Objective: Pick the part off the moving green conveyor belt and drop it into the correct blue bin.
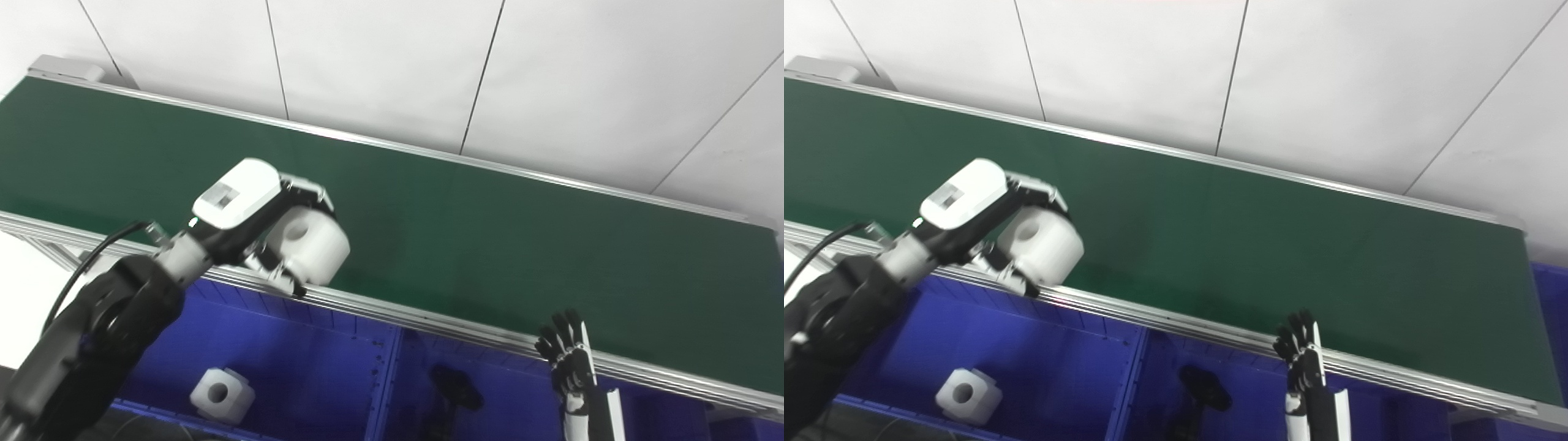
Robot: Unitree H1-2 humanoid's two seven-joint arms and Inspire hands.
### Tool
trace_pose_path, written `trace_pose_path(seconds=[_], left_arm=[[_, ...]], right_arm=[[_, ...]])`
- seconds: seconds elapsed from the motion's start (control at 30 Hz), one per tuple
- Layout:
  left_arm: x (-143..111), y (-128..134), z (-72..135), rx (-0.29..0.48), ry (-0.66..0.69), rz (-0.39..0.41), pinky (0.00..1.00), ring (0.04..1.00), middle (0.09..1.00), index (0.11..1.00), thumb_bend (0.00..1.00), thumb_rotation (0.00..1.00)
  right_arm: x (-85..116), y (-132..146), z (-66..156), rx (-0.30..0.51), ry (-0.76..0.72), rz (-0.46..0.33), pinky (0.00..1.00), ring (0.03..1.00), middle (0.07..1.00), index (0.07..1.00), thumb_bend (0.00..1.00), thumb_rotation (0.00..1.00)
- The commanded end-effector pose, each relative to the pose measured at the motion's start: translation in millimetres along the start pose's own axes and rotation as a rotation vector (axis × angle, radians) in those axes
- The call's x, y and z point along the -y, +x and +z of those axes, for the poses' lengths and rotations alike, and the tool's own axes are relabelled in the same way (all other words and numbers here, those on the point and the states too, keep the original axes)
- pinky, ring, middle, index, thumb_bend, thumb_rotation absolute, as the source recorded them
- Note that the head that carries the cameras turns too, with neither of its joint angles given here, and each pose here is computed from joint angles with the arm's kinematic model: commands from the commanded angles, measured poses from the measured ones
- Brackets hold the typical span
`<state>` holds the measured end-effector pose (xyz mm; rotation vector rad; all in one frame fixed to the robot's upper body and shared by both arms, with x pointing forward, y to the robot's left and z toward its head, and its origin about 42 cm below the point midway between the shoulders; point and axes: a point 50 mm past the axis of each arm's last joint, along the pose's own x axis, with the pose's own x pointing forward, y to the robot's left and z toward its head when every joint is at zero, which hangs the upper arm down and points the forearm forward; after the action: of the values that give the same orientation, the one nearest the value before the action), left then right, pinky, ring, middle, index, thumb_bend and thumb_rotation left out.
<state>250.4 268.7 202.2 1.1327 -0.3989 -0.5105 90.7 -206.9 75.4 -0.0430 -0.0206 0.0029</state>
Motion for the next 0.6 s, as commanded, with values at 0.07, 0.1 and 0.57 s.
trace_pose_path(seconds=[0.07, 0.1, 0.57], left_arm=[[-4.6, -20.5, 14.4, 0.005, -0.006, -0.012, 0.49, 0.509, 0.510, 0.459, 0.52, 0.00], [-1.1, -24.7, 16.3, 0.003, -0.008, -0.029, 0.49, 0.519, 0.513, 0.457, 0.52, 0.00], [45.5, -46.5, 10.4, 0.002, 0.049, -0.352, 0.57, 0.551, 0.513, 0.469, 0.52, 0.00]], right_arm=[[4.1, 1.3, 7.2, 0.008, -0.009, 0.009, 0.84, 0.905, 0.946, 0.983, 0.78, 0.98], [4.1, 1.9, 7.0, 0.008, -0.011, 0.008, 0.83, 0.902, 0.944, 0.980, 0.77, 0.98], [-6.5, 4.0, -0.1, -0.001, -0.008, 0.000, 0.83, 0.895, 0.942, 0.977, 0.80, 0.97]])
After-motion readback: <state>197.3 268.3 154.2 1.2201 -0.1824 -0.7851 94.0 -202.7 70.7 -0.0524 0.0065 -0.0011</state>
